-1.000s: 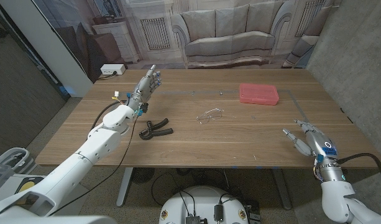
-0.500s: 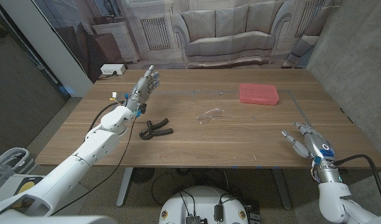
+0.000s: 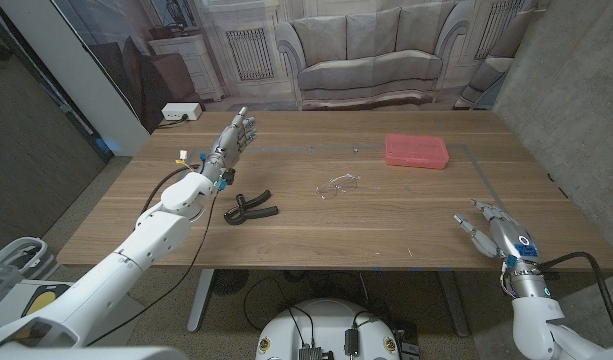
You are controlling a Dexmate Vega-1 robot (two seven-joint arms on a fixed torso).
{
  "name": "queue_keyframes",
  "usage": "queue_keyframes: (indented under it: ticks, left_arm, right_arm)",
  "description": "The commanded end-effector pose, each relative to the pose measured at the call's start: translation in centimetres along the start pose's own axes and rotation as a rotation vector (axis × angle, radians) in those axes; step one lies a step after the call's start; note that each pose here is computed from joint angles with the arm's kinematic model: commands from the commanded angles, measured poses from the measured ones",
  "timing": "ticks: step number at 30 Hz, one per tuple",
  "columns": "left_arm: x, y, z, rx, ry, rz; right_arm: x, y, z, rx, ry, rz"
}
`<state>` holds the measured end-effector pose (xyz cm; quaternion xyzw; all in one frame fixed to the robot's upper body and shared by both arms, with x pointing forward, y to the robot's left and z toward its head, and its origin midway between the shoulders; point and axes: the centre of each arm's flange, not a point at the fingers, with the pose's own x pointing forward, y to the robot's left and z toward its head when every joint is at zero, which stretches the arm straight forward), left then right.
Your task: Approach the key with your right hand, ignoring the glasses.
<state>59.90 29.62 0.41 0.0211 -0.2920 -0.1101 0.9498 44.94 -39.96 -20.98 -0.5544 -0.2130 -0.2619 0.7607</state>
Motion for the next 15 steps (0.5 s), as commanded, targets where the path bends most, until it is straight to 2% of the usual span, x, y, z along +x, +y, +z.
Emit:
queue_keyframes:
  ticks: [1,6,15]
  left_arm:
    - [-0.36,-0.31,0.19,0.008,-0.002,-0.001]
    - [-0.74,-0.05,0.33,0.009,-0.004,0.010]
    - [-0.89,0.06,-0.50,-0.011,0.010,0.012]
  right_arm:
    - [-0.32,0.36,-0.55,0.021,0.021,-0.004]
    - [0.03,0.53,-0.41,0.021,0.014,0.001]
    - [0.55,0.63,0.27,0.025,-0.005,0.010]
